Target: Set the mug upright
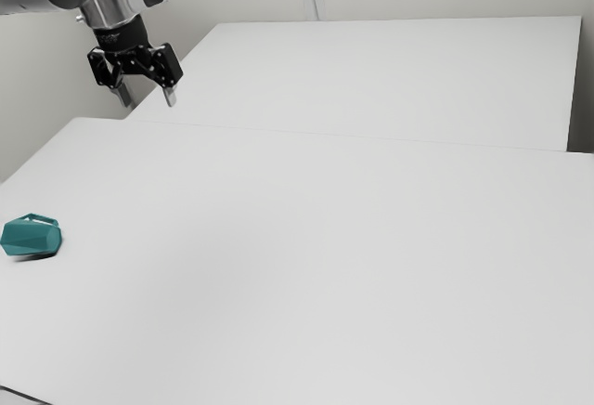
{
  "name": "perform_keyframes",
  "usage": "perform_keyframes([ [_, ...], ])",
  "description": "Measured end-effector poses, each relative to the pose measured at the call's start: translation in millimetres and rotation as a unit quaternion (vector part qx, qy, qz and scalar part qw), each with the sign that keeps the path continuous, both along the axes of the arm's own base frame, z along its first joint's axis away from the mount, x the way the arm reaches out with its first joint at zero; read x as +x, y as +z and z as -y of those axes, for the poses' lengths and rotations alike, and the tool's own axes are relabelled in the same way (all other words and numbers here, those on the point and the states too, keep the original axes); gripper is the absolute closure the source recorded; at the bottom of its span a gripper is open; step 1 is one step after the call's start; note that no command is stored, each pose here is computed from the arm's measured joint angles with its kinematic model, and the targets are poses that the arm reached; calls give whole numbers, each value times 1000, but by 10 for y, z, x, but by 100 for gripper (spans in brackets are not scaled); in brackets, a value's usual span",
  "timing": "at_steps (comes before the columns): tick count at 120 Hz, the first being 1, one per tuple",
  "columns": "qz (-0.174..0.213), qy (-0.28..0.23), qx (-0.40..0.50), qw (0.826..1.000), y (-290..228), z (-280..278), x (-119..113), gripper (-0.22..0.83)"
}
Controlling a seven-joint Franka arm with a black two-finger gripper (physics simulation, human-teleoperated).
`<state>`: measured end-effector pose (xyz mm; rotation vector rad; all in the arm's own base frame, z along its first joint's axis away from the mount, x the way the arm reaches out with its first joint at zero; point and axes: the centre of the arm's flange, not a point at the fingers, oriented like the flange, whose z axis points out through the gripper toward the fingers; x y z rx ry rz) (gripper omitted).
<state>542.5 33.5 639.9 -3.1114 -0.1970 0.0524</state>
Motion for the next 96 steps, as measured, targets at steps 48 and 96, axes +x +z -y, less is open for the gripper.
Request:
perform_keyframes([
  [48,3,3,2,1000,33,-12,-40,2],
  [96,-8,114,-16,993,12,-1284,-319,2],
])
